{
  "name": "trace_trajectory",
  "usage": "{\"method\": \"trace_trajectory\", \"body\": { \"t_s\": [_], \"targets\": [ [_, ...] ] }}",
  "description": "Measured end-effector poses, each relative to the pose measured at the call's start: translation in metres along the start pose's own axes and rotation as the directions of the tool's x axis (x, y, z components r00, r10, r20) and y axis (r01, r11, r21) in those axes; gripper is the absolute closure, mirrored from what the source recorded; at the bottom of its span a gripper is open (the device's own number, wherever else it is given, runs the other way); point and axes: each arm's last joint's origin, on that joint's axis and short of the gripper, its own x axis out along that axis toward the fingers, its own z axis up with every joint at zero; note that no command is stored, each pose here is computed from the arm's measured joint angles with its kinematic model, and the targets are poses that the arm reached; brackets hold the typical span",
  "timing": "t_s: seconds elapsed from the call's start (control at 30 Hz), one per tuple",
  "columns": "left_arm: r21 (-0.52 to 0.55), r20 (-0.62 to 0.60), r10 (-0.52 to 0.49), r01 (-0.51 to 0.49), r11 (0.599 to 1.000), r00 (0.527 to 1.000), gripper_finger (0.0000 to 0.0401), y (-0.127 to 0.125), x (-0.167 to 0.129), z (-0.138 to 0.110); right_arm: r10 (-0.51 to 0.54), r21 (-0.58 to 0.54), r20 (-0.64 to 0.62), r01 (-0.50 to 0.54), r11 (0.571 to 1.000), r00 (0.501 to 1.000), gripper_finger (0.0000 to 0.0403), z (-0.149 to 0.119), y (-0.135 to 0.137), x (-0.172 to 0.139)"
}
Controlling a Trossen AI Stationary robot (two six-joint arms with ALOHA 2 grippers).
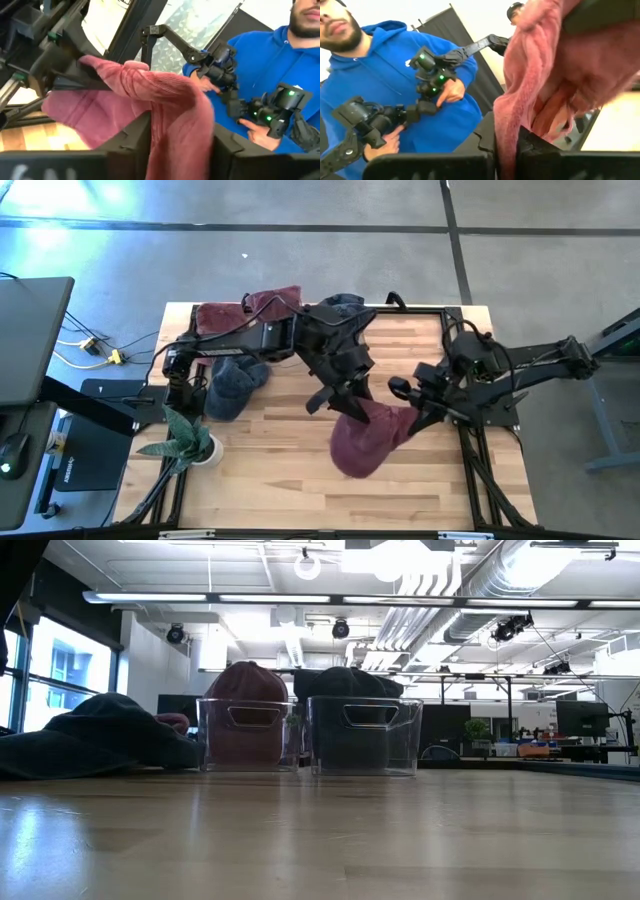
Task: Pick & Place hat
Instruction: Put the bottom red cap into the left bin
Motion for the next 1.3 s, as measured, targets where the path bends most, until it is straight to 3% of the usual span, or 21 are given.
{"method": "trace_trajectory", "body": {
  "t_s": [0.13,0.47,0.63,0.83,0.97,1.3],
  "targets": [
    [0.007,-0.012,-0.025,0.025,1.0,1.0,0.0243,-0.001,0.0,0.0,-0.012,0.022,-0.009,0.013,1.0,1.0,0.0393,-0.001,-0.002,0.0],
    [-0.052,-0.142,-0.062,0.056,0.997,0.988,0.024,0.0,0.002,-0.016,0.026,0.031,0.005,-0.026,0.999,1.0,0.0396,0.001,0.01,-0.008],
    [0.004,-0.169,-0.054,0.055,0.998,0.984,0.024,-0.004,0.007,-0.021,0.051,-0.018,0.041,-0.05,0.999,0.998,0.04,0.005,0.021,-0.014],
    [0.092,-0.129,0.048,-0.036,0.995,0.99,0.024,-0.003,0.009,-0.02,0.047,-0.062,0.071,-0.043,0.997,0.996,0.0399,0.007,0.026,-0.018],
    [0.111,-0.111,0.059,-0.046,0.993,0.992,0.024,0.0,0.01,-0.019,0.032,-0.085,0.083,-0.025,0.996,0.996,0.0399,0.008,0.026,-0.018],
    [0.039,-0.13,-0.124,0.13,0.991,0.984,0.0242,0.023,0.033,-0.027,0.013,-0.115,0.109,-0.001,0.993,0.994,0.0399,0.009,0.026,-0.018]
  ]
}}
